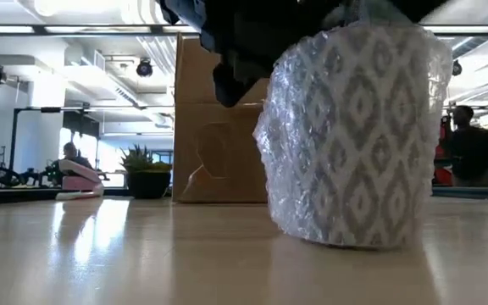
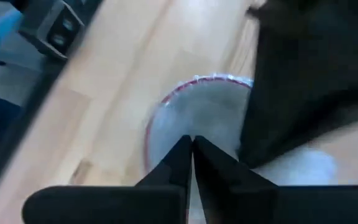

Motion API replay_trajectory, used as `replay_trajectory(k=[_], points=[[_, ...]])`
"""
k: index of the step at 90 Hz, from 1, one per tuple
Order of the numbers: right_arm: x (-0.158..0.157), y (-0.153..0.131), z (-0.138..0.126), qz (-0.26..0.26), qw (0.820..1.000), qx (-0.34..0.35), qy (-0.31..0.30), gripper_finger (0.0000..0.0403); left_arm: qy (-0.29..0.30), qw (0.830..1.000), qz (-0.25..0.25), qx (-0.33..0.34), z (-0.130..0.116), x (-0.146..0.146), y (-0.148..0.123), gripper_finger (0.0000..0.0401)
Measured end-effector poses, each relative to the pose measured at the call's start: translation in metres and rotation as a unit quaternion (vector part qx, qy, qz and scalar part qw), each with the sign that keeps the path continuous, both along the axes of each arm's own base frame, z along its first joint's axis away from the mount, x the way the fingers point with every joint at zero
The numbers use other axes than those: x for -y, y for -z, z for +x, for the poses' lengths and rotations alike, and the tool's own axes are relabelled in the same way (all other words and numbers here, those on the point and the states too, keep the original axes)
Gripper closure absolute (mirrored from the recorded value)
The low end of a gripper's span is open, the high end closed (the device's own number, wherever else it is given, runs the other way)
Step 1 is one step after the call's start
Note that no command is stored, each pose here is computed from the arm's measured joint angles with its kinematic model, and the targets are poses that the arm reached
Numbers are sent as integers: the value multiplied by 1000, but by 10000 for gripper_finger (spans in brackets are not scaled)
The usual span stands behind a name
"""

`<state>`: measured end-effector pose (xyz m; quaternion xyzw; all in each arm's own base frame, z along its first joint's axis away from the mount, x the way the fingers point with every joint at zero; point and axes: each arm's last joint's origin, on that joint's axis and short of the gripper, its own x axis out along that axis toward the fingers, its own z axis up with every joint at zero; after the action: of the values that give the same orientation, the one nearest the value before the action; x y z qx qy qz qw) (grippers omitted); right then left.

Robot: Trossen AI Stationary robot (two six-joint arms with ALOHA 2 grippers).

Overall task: Wrap mug
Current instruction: Put the wrapped gray mug into the cardboard box

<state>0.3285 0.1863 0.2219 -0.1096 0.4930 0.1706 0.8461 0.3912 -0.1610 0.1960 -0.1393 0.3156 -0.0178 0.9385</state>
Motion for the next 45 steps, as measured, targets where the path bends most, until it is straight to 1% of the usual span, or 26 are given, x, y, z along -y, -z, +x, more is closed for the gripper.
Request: replay_trajectory(k=[10,15,22,31,37,45], points=[[8,-15,-12,2,1000,-14,25,400,-1,1000,-5,-3,0,0,1,401],[9,-19,-13,2,999,-5,41,400,-2,1000,-5,-3,0,0,1,401],[6,-19,-13,13,999,4,39,400,-2,1000,-5,-4,0,0,1,401],[-3,2,-6,24,999,-4,21,400,-2,1000,-5,-4,0,0,1,401],[-4,21,-1,11,1000,-21,19,400,-2,1000,-7,-3,0,0,2,401],[-3,39,9,-1,999,-28,16,400,-1,1000,-7,-3,0,0,2,401]])
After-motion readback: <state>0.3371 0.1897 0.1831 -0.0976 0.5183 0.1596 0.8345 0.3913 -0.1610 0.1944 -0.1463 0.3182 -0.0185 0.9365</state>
